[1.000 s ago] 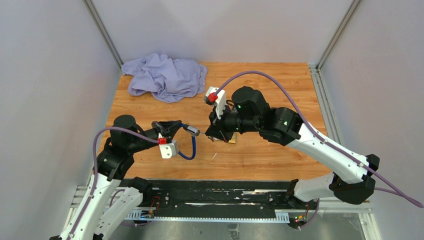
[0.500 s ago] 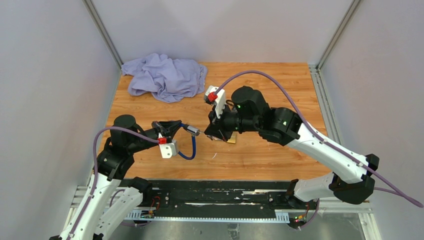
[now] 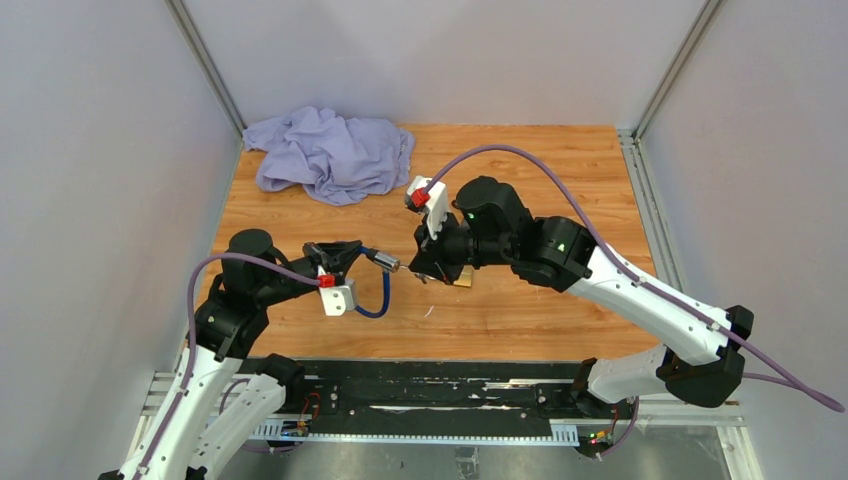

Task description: Unlock with the key

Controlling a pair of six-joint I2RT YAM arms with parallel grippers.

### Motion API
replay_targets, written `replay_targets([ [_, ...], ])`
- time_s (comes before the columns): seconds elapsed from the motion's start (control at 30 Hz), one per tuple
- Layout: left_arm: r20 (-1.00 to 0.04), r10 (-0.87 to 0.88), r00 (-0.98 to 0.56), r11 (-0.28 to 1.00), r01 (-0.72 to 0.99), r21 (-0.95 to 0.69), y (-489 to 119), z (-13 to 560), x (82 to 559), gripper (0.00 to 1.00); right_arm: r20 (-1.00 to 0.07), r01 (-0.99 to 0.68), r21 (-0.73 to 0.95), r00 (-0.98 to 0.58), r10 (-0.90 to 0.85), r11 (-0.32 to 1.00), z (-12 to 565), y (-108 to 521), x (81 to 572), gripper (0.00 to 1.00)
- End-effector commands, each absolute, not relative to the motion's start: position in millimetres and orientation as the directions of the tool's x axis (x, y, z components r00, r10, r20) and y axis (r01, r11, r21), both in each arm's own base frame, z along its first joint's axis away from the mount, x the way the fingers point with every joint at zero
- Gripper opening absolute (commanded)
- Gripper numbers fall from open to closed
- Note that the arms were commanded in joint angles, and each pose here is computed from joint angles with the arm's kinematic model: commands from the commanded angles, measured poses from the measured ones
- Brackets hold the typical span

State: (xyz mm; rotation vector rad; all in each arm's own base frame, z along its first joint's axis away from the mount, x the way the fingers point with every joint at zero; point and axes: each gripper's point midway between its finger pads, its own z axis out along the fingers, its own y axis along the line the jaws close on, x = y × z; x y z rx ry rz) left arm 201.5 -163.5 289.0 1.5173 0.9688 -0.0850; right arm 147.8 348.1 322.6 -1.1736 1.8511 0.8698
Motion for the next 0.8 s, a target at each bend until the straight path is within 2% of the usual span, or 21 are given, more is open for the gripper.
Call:
replay_targets([
  [0.0,-0.524,0.461,0.716,0.137,0.526,0.839,-169,322,198,0.0,-0.876,-0.927,0.124,-0.27,-0.4,0.353,321,351,150,0.01],
  [0.57,-0.52,0.474,0.711,0.151,0.516,0.843,-167,324,200,0.0,-0.894,-0.911,0.19,-0.315,-0.319,0.366,322,371,154,0.0],
  [0.77,-0.544,0.49,0.682,0.189,0.525,0.83,-163,325,205,0.0,-0.889,-0.885,0.193,-0.34,-0.305,0.423,316,373,165,0.01],
])
